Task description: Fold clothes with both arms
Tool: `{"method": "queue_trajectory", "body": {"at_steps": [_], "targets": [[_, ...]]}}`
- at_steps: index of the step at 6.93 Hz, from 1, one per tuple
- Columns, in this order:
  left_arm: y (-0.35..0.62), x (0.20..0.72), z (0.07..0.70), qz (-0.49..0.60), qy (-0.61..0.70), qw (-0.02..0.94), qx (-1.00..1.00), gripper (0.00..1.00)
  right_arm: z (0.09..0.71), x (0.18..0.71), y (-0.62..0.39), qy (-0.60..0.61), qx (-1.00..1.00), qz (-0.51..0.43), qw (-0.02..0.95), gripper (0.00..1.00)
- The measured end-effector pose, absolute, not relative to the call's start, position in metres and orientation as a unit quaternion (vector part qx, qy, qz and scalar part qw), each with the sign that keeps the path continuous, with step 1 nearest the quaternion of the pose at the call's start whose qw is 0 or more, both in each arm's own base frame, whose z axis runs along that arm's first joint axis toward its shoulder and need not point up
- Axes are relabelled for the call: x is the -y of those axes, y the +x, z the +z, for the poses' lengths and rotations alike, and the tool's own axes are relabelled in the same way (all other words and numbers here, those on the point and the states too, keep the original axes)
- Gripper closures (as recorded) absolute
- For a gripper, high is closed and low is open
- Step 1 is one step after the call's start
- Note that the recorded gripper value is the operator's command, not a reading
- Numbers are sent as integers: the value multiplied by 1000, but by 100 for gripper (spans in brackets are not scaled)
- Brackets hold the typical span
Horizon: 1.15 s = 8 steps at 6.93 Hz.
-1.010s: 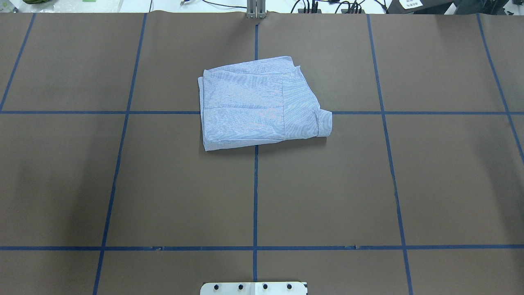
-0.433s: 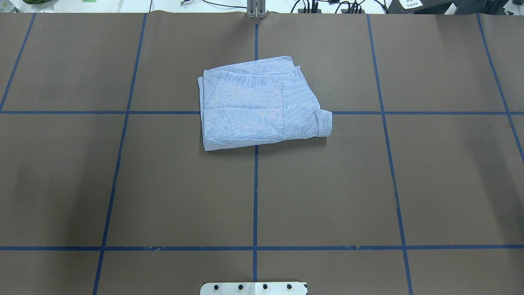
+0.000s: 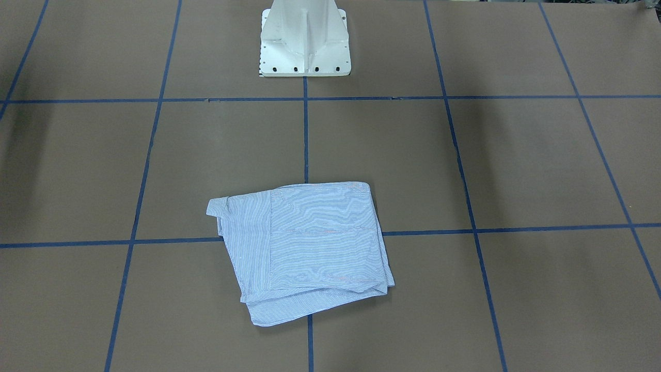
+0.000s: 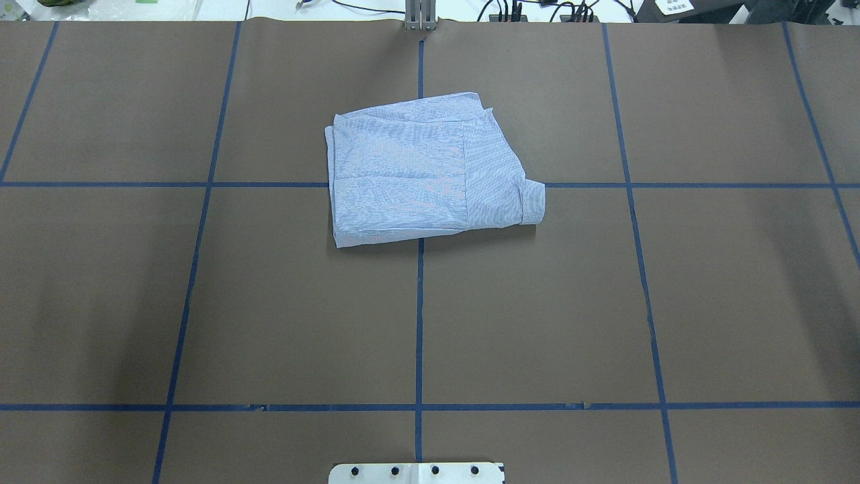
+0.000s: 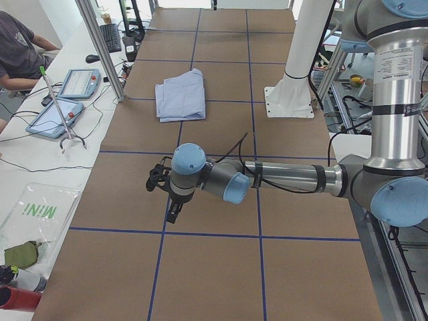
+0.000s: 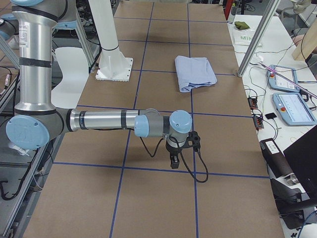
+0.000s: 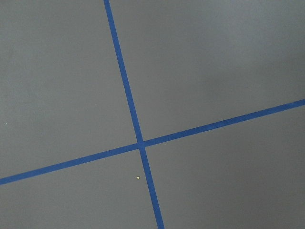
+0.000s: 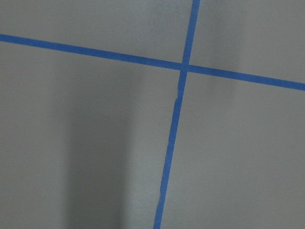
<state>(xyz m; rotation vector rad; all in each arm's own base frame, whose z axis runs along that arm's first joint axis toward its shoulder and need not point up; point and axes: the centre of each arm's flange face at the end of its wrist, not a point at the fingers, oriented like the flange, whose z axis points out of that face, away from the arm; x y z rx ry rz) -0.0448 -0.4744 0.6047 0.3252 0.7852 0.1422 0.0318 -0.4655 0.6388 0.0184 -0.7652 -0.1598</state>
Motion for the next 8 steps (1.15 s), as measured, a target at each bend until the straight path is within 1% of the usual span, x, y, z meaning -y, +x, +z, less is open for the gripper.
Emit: {"method": "queue_trajectory", "body": {"at_steps": [4,8], "targets": [[-51,441,611,58,148,911,-381,0,647,468,30,1,377,-76,923,0],[-51,435,608,56,150,910,-382,0,663,462,30,-13,387,-69,920,0]]}}
